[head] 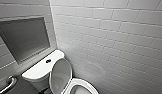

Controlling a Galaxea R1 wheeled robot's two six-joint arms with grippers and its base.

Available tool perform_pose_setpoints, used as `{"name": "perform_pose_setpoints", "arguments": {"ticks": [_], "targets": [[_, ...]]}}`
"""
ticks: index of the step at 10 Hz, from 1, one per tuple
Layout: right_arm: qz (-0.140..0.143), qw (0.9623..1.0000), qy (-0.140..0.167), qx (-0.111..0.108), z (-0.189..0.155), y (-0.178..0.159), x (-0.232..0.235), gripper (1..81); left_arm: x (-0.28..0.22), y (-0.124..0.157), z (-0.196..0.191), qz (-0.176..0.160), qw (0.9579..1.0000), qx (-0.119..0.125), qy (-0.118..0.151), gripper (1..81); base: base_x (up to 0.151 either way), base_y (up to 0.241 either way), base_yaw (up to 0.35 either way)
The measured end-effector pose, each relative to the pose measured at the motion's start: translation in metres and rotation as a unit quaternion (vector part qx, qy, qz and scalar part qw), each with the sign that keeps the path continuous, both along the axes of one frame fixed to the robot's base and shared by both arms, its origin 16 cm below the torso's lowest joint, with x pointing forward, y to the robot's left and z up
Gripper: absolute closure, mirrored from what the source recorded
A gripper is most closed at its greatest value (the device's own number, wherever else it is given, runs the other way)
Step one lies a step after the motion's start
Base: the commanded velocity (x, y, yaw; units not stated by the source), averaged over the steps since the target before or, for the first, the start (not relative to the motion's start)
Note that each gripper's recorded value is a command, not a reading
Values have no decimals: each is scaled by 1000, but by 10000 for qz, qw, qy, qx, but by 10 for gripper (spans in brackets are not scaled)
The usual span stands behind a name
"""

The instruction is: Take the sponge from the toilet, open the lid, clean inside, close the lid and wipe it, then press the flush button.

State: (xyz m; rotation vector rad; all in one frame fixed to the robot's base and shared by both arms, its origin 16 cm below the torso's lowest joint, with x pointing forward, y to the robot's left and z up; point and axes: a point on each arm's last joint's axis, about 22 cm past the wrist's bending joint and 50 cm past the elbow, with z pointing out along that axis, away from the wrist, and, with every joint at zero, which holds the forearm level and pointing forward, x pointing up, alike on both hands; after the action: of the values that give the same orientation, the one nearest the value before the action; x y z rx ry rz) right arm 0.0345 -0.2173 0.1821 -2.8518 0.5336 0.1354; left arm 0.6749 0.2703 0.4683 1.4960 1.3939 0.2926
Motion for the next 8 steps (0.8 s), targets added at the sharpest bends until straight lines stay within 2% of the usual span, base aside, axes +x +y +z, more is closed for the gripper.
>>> {"name": "perform_pose_setpoints", "arguments": {"ticks": [1,2,3,4,5,6,7,8], "targets": [[0,10000,2,1,0,0,0,811,-4,-3,-2,-357,9987,271,-230,10,0,0,0],[2,10000,-1,0,0,0,0,811,-11,-4,-12,-724,9947,581,-435,10,0,0,0],[4,10000,1,-1,0,0,0,811,-23,-3,-28,-1152,9867,968,-622,10,0,0,0],[4,10000,-1,-2,0,0,0,811,-35,3,-48,-1637,9725,1451,-797,10,0,0,0],[5,10000,-3,-2,0,0,0,811,-47,9,-65,-2246,9480,1984,-1068,10,0,0,0],[5,10000,-1,0,0,0,0,811,-57,11,-76,-2891,9135,2458,-1467,10,0,0,0],[5,10000,1,1,0,0,0,811,-70,6,-85,-3520,8738,2790,-1863,10,0,0,0],[4,10000,-6,11,0,2,1,811,-89,-4,-96,-4159,8287,3018,-2219,10,0,0,0]]}}
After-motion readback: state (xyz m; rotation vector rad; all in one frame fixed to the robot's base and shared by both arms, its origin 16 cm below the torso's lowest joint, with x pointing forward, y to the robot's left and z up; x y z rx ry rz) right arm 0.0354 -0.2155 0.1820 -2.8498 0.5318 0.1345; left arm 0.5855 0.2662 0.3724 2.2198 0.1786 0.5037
